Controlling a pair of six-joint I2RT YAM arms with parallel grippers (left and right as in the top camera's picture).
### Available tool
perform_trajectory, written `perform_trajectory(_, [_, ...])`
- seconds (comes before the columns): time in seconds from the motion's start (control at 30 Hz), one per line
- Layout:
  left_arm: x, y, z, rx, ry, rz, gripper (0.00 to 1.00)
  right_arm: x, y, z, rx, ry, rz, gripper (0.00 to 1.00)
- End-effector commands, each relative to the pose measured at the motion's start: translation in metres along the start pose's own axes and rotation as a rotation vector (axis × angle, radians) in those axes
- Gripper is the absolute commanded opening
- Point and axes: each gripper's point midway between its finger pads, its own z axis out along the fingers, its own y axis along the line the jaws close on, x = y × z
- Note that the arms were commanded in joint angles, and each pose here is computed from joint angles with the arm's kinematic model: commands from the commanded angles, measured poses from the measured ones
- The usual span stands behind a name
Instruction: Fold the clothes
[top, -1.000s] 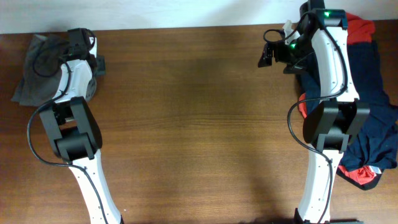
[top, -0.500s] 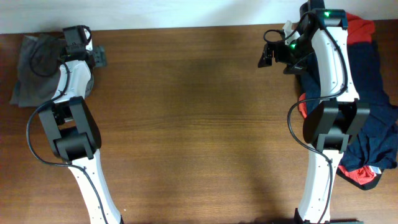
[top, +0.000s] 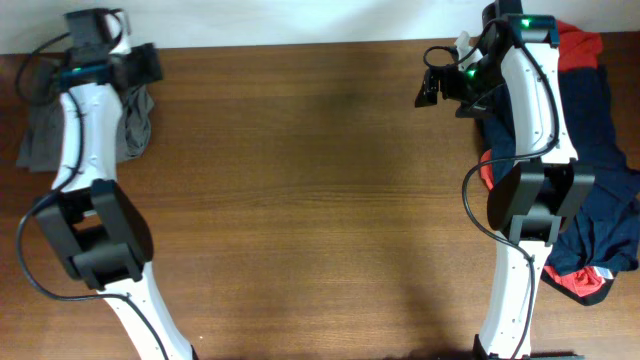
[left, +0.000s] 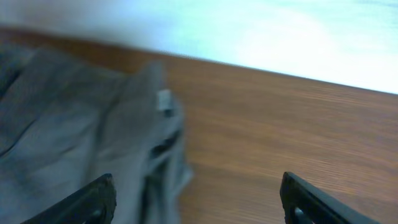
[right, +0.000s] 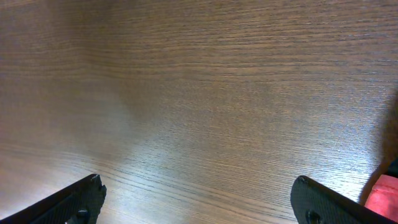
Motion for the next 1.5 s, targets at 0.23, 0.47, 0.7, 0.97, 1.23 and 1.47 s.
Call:
perform_trajectory(0.23, [0.071,0.034,0.081,0.053,0.136,-0.15,0.04,-0.003,0.005,-0.009,0.008,-0.027,-0.033,1.0])
perform_trajectory(0.47, [0.11,0.023,0.119,0.116,0.194,-0.163,0.02,-0.003,0.006,-0.009,0.007,-0.027,-0.033,1.0])
perform_trajectory(0.7, [0.096,0.002,0.12,0.246,0.136,-0.162,0.01,-0.003,0.006,-0.009,0.007,-0.026,-0.033,1.0])
perform_trajectory(0.97, [0.109,-0.014,0.131,0.351,0.147,-0.171,0.01,-0.002,0.006,-0.009,0.007,-0.023,-0.032,1.0])
perform_trajectory(1.23, [0.04,-0.064,0.074,0.708,-0.015,-0.115,0.02,-0.008,0.01,-0.017,0.001,-0.056,-0.049,0.91])
perform_trajectory(1.47, [-0.035,-0.084,-0.033,0.842,-0.153,-0.033,0.09,-0.022,0.036,-0.078,0.0,-0.213,-0.137,0.93])
